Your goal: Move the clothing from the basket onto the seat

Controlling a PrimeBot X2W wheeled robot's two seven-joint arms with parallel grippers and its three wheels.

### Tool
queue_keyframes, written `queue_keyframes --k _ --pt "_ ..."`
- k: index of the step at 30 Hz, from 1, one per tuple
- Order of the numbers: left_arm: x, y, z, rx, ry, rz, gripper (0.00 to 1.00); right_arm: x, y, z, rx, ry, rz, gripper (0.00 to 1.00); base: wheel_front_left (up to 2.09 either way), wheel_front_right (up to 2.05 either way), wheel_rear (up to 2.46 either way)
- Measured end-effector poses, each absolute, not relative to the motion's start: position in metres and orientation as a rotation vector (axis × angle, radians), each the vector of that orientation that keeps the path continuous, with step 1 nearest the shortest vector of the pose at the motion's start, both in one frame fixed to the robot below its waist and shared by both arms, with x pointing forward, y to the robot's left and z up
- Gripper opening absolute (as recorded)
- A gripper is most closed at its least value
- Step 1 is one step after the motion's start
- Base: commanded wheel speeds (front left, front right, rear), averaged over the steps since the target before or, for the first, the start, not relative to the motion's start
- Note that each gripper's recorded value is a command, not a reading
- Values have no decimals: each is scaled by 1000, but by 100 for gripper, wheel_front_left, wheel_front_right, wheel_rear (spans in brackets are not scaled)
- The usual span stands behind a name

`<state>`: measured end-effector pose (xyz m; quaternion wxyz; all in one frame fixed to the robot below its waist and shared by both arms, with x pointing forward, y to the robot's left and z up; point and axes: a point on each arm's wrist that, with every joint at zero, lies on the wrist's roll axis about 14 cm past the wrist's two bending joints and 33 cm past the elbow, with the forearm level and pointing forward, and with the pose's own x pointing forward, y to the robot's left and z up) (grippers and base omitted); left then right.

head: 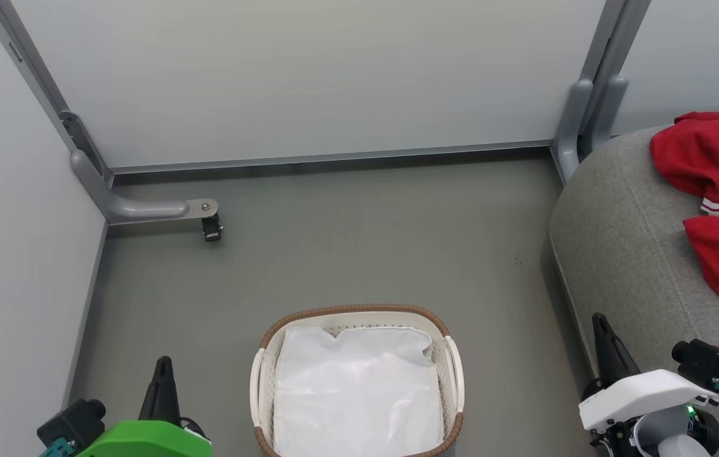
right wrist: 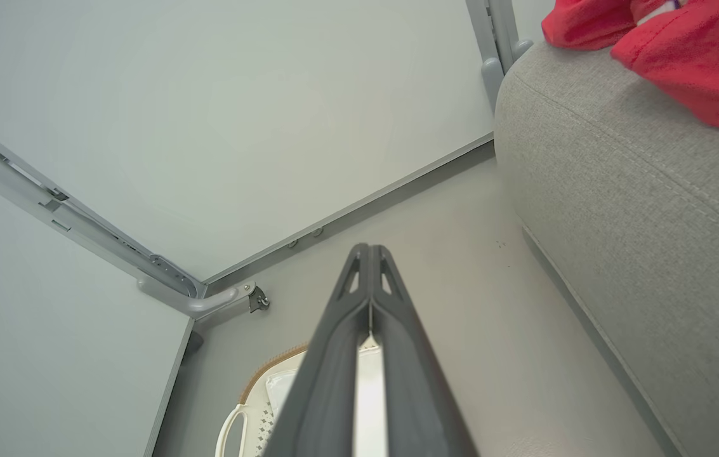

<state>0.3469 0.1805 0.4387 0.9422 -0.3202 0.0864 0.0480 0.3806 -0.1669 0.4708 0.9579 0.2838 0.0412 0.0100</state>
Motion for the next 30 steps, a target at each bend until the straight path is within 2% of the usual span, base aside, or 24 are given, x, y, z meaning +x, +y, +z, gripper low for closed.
queue_keyframes --k 30 --pt "363 191 456 -1017 139 120 0 383 -182 477 968 85 -42 0 0 0 0"
